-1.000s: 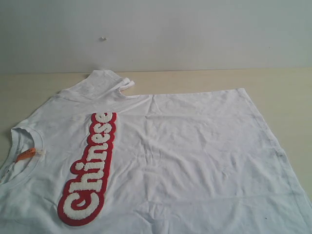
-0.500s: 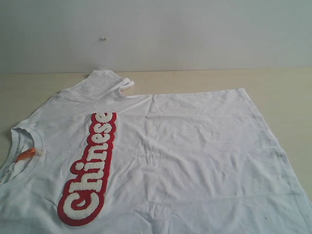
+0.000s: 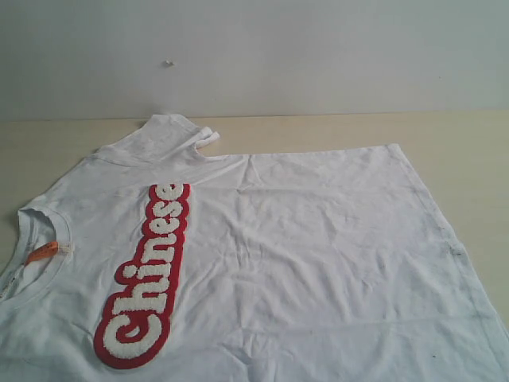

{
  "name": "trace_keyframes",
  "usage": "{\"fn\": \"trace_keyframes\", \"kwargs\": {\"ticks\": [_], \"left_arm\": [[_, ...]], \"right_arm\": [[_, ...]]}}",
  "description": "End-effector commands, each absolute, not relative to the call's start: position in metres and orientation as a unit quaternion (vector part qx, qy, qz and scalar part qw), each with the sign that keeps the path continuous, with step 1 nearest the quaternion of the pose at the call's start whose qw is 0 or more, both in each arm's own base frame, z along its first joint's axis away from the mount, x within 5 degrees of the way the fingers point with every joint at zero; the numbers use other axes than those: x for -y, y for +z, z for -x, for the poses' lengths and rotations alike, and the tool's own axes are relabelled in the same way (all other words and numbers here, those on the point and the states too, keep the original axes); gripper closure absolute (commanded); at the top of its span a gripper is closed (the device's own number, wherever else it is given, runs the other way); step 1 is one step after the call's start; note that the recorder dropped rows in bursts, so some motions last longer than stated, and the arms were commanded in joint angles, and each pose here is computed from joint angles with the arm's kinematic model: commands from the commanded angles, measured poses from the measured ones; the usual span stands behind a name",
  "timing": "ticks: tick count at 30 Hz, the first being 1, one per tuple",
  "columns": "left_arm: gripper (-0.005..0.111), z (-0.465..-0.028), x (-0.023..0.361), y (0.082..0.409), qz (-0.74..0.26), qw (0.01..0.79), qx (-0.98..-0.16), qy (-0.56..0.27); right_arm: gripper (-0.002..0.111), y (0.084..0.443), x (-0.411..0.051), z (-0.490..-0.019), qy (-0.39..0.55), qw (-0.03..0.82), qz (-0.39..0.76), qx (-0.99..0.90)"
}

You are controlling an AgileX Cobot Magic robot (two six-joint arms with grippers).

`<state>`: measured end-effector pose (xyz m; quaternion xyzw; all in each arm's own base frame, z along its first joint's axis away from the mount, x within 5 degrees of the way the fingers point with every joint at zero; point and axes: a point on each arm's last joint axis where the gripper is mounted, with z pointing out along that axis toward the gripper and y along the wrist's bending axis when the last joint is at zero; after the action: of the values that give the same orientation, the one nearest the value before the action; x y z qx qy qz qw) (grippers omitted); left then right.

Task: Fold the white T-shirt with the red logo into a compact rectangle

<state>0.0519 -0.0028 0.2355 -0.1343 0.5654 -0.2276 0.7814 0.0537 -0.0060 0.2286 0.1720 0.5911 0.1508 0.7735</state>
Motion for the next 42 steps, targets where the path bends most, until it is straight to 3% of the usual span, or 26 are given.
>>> {"fn": "trace_keyframes", "kwargs": {"ticks": [1, 10, 15, 25, 34, 38, 42], "left_arm": [[0.107, -0.052, 0.003, 0.234, 0.185, 0.755, -0.556, -0.294], [0.107, -0.046, 0.003, 0.308, 0.143, 0.736, -0.617, -0.241], [0.107, -0.077, 0.014, 0.351, 0.038, 0.683, -0.71, -0.166], [0.107, -0.144, 0.04, 0.39, -0.154, 0.565, -0.81, -0.033], [0.107, -0.208, 0.06, 0.394, -0.37, 0.391, -0.839, 0.076], [0.107, -0.234, 0.07, 0.378, -0.443, 0.33, -0.829, 0.083], [0.107, -0.249, 0.078, 0.349, -0.581, 0.224, -0.778, 0.086]], "right_arm": [[0.108, 0.23, 0.007, -0.053, 0.172, 0.778, -0.191, -0.573], [0.108, 0.304, 0.003, -0.052, 0.119, 0.776, -0.132, -0.605], [0.108, 0.353, 0.001, -0.085, 0.06, 0.714, -0.073, -0.693], [0.108, 0.405, -0.005, -0.158, 0.031, 0.636, 0.015, -0.771], [0.108, 0.384, -0.032, -0.244, -0.031, 0.5, 0.235, -0.833], [0.108, 0.361, -0.039, -0.265, -0.047, 0.412, 0.347, -0.841], [0.108, 0.328, -0.042, -0.275, -0.058, 0.303, 0.503, -0.807]]}}
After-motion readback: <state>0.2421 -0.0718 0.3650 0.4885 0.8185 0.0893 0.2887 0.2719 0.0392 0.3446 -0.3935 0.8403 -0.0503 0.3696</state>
